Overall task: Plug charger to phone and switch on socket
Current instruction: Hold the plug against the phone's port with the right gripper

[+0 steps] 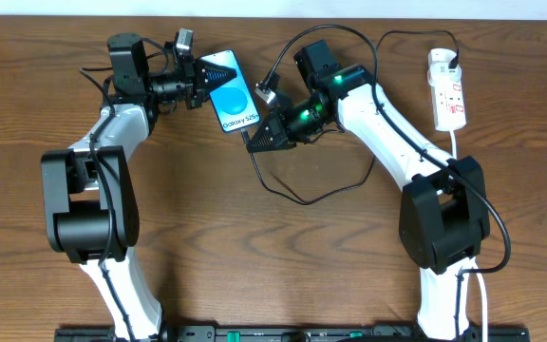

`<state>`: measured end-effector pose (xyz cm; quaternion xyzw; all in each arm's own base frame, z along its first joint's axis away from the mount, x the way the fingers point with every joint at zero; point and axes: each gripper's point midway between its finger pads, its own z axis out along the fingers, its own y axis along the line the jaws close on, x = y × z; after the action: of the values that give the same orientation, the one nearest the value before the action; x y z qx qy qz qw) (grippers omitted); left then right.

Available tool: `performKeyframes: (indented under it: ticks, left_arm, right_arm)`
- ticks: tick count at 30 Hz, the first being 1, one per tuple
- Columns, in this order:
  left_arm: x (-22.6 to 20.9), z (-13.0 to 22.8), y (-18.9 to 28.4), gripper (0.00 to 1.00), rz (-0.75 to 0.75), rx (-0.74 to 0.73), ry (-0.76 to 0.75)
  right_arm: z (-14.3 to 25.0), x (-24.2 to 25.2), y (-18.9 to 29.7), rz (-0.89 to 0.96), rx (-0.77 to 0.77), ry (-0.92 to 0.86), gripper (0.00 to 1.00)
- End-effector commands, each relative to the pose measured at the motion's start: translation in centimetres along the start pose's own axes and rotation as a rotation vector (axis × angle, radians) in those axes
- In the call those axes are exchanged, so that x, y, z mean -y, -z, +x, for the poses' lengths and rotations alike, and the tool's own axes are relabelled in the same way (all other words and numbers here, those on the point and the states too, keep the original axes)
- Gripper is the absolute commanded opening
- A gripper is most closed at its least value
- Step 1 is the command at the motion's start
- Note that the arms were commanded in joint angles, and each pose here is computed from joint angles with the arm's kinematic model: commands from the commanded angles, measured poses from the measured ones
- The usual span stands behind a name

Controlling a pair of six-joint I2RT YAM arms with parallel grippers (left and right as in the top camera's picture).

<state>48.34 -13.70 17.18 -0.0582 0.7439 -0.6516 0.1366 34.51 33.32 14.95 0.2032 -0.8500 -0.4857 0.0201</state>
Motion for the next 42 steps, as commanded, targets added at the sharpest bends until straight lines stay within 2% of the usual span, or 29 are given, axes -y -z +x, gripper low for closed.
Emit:
performKeyframes:
  ticks: [1, 28, 42]
  left_arm:
    - [1.3, 0.2, 0.1, 0.07, 0.015, -0.011, -0.045]
    - [1.5, 0.4, 0.1, 0.07, 0.024, -0.024, -0.049]
    - [0.4, 1.9, 0.1, 0.07, 0.019, -0.07, -0.056]
  right_arm:
    - [-0.2, -0.7, 0.0, -0.013, 0.002, 0.009, 0.01]
    - [-0.7, -0.1, 0.1, 0.022, 0.023, -0.036, 0.01]
    - [-1.3, -0.3, 0.2, 0.008, 0.042, -0.026, 0.01]
